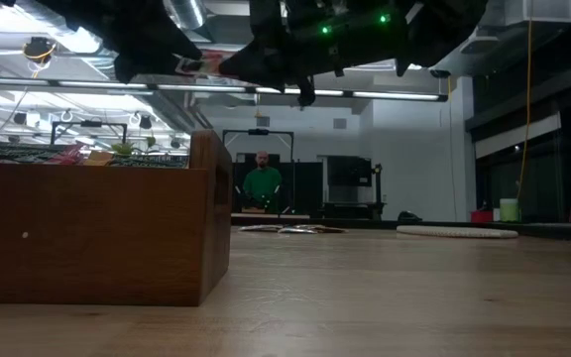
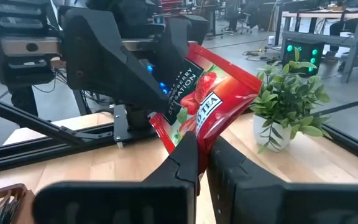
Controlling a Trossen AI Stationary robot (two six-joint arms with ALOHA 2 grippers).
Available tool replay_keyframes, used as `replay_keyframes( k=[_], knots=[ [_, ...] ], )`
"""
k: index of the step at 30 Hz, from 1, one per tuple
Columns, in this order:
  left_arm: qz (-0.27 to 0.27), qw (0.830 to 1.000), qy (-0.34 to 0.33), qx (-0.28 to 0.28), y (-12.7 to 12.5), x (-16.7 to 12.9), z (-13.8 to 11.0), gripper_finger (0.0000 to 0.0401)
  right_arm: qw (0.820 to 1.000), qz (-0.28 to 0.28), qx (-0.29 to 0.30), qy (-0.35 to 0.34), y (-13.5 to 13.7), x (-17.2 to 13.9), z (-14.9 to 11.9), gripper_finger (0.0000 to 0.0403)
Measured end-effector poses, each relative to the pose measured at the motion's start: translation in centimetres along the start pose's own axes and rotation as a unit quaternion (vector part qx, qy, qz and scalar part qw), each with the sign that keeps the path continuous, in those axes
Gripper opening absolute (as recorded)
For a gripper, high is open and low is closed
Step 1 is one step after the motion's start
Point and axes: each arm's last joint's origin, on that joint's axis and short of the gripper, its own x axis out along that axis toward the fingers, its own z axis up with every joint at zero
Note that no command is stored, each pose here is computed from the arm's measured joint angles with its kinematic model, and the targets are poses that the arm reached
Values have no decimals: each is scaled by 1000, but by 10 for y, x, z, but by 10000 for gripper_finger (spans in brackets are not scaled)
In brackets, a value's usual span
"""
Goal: Pick & Place Tea
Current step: Put the red tea bag into the middle section of the wooden organizer
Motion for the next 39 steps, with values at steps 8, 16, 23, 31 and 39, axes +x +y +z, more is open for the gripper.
replay_keyframes(
  k=[8, 16, 23, 31, 39],
  knots=[
    [3, 1000, -2, 18, 0, 0, 0, 102, 1000, 0, 2, -1, 0, 0, 0, 29],
    [-2, 998, 0, 69, -1, 0, 0, 8, 1000, -1, 0, 3, 0, 0, -1, 33],
    [-37, 992, 20, 115, -2, -1, -2, 4, 999, 22, 14, 38, 0, 0, -7, 64],
    [-73, 988, 58, 119, 3, -10, -6, 3, 982, 82, 69, 158, 2, -4, -27, 100],
    [-277, 944, 173, 49, -7, -19, -11, 3, 947, 135, 142, 254, 4, -10, -39, 106]
  ],
)
